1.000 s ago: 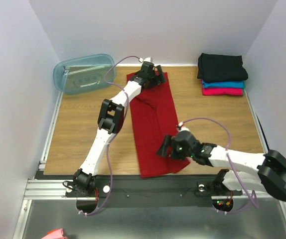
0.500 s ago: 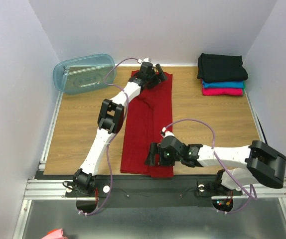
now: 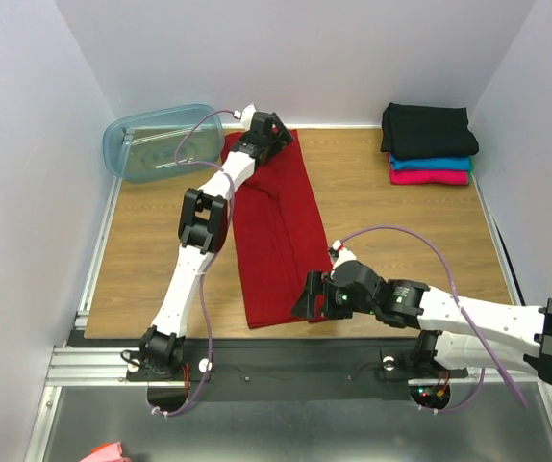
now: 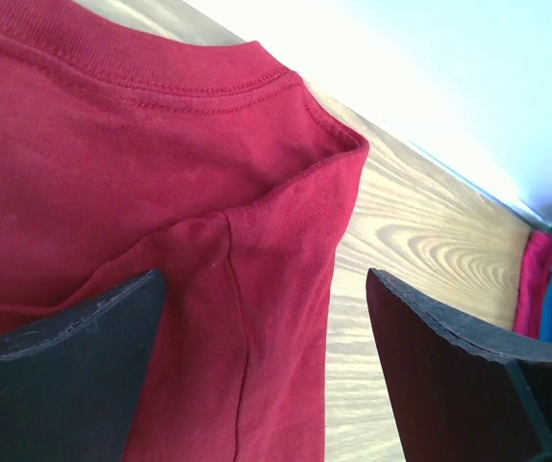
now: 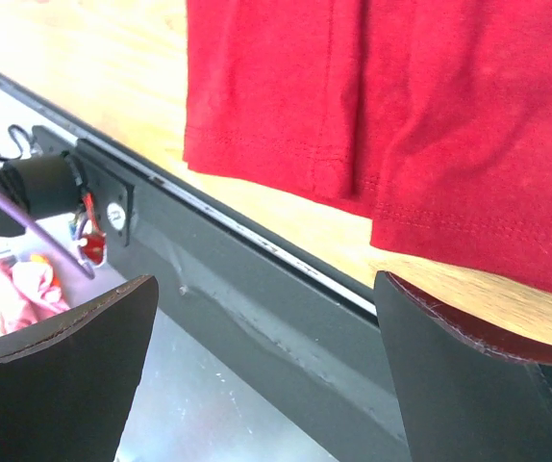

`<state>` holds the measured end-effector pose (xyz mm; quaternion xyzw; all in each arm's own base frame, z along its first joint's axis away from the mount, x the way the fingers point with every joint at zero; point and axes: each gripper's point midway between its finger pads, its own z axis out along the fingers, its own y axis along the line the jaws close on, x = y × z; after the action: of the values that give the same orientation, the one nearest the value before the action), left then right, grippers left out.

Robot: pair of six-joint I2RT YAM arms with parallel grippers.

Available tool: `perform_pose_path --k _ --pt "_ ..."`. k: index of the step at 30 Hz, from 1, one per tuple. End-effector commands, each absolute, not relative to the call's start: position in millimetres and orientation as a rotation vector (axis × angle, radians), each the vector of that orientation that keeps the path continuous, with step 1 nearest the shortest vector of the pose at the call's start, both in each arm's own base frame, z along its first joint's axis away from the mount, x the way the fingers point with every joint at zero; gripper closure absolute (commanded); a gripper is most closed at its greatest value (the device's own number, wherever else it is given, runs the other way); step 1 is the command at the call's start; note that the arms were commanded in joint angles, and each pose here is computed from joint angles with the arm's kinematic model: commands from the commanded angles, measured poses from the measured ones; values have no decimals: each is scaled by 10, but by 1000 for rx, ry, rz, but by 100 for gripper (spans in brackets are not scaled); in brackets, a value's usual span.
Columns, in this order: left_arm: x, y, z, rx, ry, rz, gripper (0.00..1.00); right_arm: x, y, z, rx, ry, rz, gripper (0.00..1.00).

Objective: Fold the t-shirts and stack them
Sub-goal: Fold the tshirt

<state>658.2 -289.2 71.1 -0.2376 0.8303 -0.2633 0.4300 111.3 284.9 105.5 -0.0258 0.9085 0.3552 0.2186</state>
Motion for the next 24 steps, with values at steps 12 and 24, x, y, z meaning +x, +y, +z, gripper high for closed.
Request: perform_pose_path --k 12,24 --pt "4914 -3159 3670 -62 1871 -760 2 1535 2541 1301 95 2402 678 0" --pt "2293 -2212 1537 -374 2298 -720 2 1799 2050 1159 86 2394 399 0"
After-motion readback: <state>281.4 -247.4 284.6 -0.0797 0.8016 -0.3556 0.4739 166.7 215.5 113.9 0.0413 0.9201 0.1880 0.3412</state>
